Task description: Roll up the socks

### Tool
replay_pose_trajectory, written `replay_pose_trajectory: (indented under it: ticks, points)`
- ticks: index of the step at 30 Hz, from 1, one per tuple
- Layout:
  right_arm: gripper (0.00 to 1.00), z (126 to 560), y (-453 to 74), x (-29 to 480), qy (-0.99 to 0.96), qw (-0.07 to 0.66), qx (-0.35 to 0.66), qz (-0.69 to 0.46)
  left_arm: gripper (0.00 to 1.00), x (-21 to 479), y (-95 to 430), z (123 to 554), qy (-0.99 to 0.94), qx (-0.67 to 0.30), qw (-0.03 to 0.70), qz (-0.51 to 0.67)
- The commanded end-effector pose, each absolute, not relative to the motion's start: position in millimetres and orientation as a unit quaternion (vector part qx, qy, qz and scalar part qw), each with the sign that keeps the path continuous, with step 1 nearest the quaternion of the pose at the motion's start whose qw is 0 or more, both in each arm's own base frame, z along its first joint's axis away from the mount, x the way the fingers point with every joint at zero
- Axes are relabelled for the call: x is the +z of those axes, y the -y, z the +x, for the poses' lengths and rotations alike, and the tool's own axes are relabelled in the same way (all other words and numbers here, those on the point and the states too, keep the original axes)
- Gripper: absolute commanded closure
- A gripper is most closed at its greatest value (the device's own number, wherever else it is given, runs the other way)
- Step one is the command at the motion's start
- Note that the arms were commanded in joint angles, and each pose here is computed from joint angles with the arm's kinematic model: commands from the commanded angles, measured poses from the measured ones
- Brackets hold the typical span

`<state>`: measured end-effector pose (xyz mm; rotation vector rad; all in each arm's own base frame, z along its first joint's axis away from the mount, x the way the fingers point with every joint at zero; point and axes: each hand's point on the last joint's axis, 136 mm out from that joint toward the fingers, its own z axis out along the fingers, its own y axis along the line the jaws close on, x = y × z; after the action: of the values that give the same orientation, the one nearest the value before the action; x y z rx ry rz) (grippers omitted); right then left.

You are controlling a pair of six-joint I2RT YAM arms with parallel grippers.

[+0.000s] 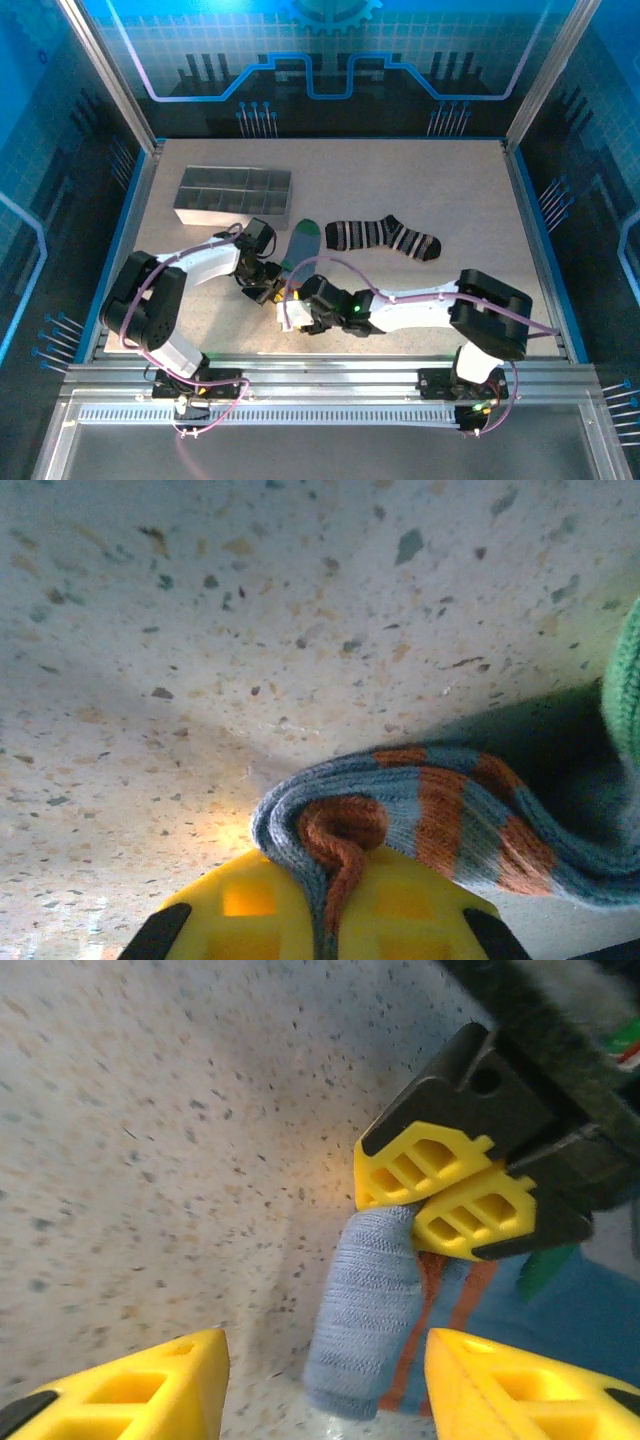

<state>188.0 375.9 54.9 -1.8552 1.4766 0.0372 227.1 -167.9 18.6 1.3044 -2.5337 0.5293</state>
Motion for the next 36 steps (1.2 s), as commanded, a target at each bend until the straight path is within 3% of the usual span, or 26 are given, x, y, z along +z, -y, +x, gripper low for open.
replay_pose_trajectory:
  ticks: [1,6,10,12,14,17,19,26,31,36]
  points:
    - [0.51,215.7,-381.8,54.5,-0.533,0.402,-0.096,-0.738,1.00,-2.2,144.0,190.3,0.873,0.088,0.158,0.454]
    - [0.61,231.6,-387.1,37.8,-0.551,0.388,-0.120,-0.729,1.00,-0.5,145.4,192.4,0.873,0.093,0.157,0.452]
    - [0.91,226.2,-386.8,25.7,-0.578,0.352,-0.085,-0.731,1.00,6.4,145.1,193.8,0.874,0.101,0.153,0.450]
    - [1.00,218.0,-385.1,21.2,-0.590,0.325,-0.058,-0.737,0.96,15.5,141.1,196.0,0.872,0.108,0.141,0.455]
    - [1.00,206.9,-380.8,16.0,-0.611,0.283,-0.018,-0.739,0.84,27.3,133.8,198.5,0.868,0.122,0.123,0.466]
    - [1.00,189.0,-374.2,8.3,-0.655,0.217,0.064,-0.721,0.52,46.3,119.4,200.8,0.856,0.147,0.098,0.487]
    - [1.00,179.9,-369.6,2.1,-0.686,0.170,0.114,-0.699,0.43,56.3,108.2,198.7,0.848,0.160,0.087,0.499]
    - [1.00,173.8,-369.7,-2.2,-0.751,0.074,0.232,-0.614,0.41,71.5,103.8,188.1,0.834,0.228,0.046,0.501]
    - [1.00,177.6,-368.5,-3.0,-0.778,0.020,0.299,-0.552,0.44,75.7,127.0,202.5,0.817,0.315,0.007,0.483]
    - [1.00,183.1,-363.1,-4.4,-0.795,-0.019,0.345,-0.499,0.44,70.4,141.7,214.9,0.819,0.335,-0.007,0.467]
